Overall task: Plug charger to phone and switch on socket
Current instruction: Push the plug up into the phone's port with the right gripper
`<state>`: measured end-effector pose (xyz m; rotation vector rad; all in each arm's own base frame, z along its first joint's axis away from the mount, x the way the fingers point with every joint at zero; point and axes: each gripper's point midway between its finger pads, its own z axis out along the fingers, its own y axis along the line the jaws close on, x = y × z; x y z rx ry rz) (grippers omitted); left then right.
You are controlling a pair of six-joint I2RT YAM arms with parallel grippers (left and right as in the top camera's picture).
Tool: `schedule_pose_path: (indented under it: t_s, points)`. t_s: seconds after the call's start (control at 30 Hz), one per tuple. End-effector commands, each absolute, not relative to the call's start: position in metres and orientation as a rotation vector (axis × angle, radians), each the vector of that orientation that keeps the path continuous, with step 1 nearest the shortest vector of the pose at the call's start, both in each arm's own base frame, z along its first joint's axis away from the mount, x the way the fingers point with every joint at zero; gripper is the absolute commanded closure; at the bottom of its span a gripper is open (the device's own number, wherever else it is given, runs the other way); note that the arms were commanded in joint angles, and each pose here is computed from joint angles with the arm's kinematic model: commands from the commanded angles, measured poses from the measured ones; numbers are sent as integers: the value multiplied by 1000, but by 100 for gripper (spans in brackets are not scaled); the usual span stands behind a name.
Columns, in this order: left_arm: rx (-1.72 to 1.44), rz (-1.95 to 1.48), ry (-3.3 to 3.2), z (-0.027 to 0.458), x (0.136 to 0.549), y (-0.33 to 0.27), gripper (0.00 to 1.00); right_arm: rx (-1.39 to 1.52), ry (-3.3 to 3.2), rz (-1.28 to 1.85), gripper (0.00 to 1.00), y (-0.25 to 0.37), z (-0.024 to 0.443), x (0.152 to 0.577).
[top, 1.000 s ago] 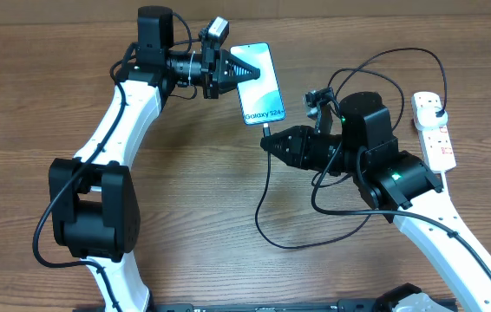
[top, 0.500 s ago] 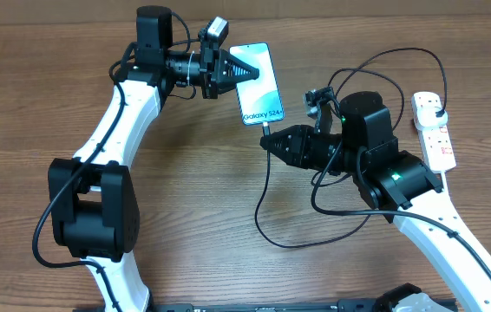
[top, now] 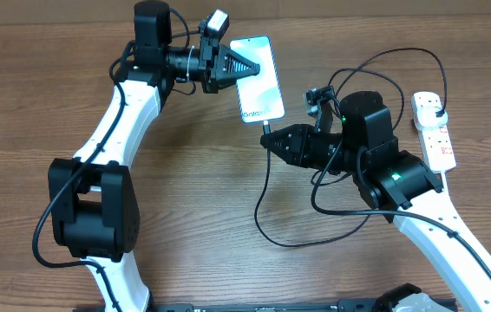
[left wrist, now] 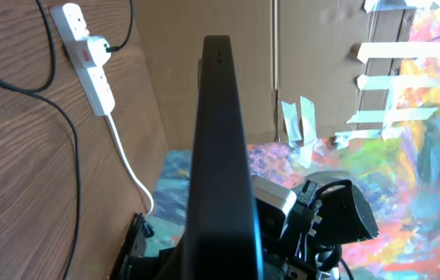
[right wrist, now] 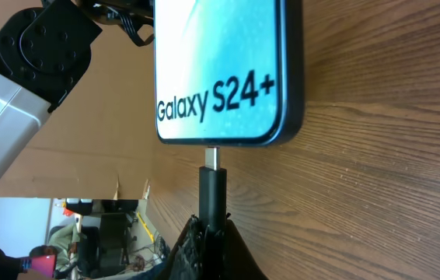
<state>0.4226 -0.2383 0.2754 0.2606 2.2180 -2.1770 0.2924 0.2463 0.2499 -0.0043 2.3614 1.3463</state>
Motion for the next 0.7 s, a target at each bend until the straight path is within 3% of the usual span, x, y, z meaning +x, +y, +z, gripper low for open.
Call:
schedule_pose_path:
  t_s: [0.0, 0.67]
  points:
    - [328, -2228, 2205, 288, 413, -239, 96, -8, 2338, 1347, 96, 247, 255, 295]
    - [328, -2228, 2206, 288, 413, -240, 96, -19, 2315, 1352, 96, 248, 259, 297]
